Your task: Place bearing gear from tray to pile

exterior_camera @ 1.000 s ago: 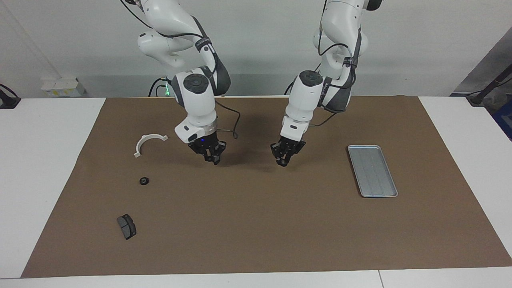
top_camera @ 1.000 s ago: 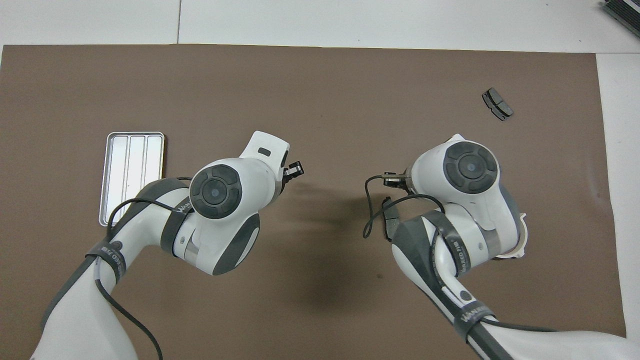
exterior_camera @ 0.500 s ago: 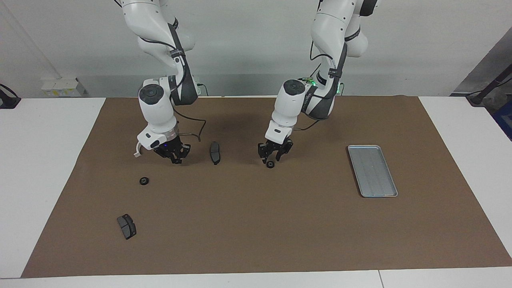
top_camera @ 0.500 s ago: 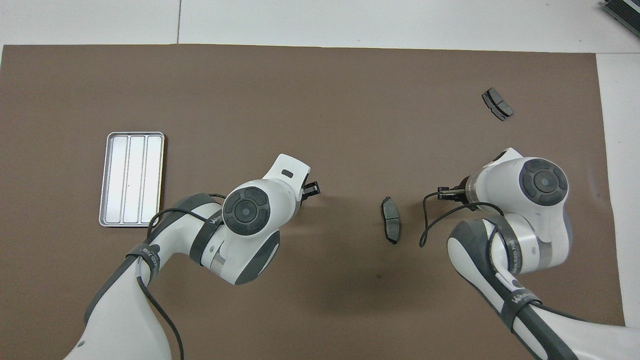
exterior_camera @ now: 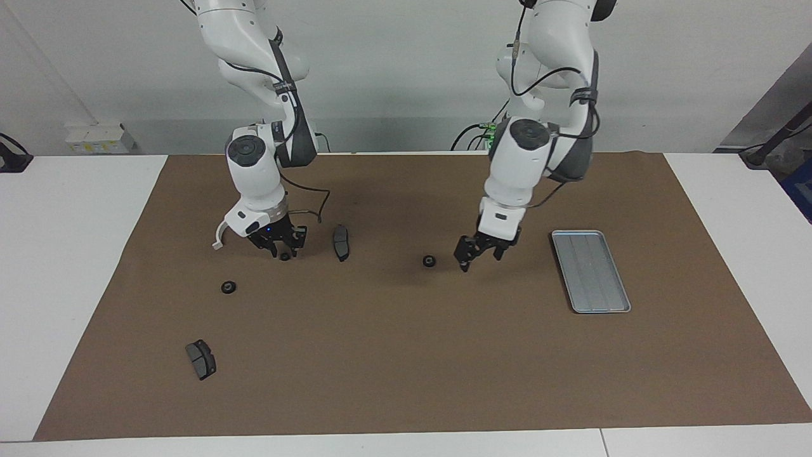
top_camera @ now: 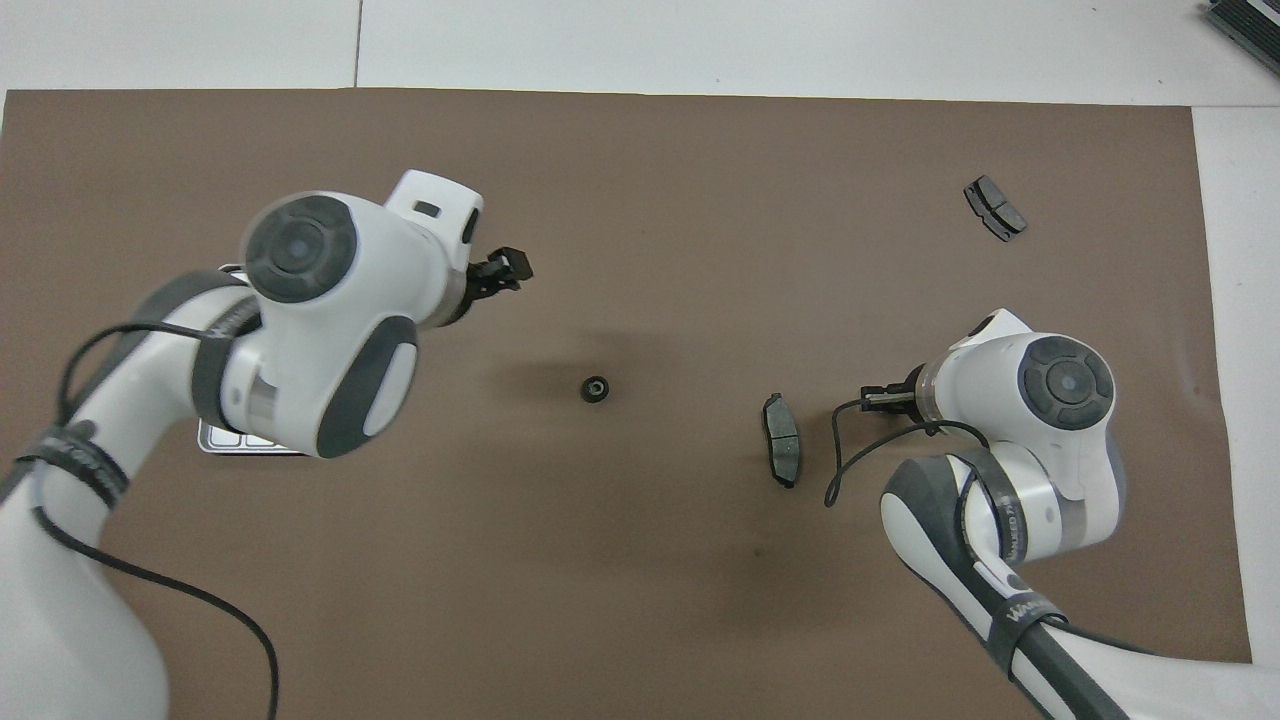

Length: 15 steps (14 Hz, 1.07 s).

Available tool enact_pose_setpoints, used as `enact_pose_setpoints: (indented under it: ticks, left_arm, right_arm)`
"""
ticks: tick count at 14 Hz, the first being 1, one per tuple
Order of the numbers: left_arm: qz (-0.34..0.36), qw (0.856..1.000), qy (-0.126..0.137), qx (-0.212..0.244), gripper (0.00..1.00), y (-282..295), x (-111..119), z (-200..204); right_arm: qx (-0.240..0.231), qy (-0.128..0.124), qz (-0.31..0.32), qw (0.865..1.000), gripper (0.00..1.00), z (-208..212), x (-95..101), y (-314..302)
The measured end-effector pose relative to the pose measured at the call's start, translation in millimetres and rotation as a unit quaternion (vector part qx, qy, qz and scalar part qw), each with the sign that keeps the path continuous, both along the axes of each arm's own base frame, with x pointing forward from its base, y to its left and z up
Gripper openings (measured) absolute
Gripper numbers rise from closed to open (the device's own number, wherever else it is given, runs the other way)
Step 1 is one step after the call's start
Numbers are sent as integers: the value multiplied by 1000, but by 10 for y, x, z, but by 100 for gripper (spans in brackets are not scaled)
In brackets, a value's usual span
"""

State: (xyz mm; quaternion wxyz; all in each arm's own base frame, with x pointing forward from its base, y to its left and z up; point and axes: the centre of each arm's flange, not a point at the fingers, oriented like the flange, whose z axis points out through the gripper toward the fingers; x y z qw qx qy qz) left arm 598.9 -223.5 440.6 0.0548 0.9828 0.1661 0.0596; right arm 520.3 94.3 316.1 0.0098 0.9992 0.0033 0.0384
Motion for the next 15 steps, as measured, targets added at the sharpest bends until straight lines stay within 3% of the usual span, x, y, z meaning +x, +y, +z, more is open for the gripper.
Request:
enact_pose_setpoints:
  ticks: [3, 9, 12, 15]
  left_arm:
    - [-25, 999, 24, 21, 100, 1029, 242, 580]
    - [-88, 993, 46, 56, 100, 1885, 75, 1234]
    - [-102, 991, 49, 75, 100, 1866, -18, 1588]
    - [-130, 987, 56, 77, 100, 1849, -34, 1541]
  right_arm:
    - [6, -14, -5, 1000, 98, 401, 125, 510]
    - [36, -50, -4, 998, 100, 770, 305, 1723]
    - [46, -46, -10, 998, 100, 740, 441, 2328]
    - [47, -40, -19, 998, 100, 457, 465, 2897]
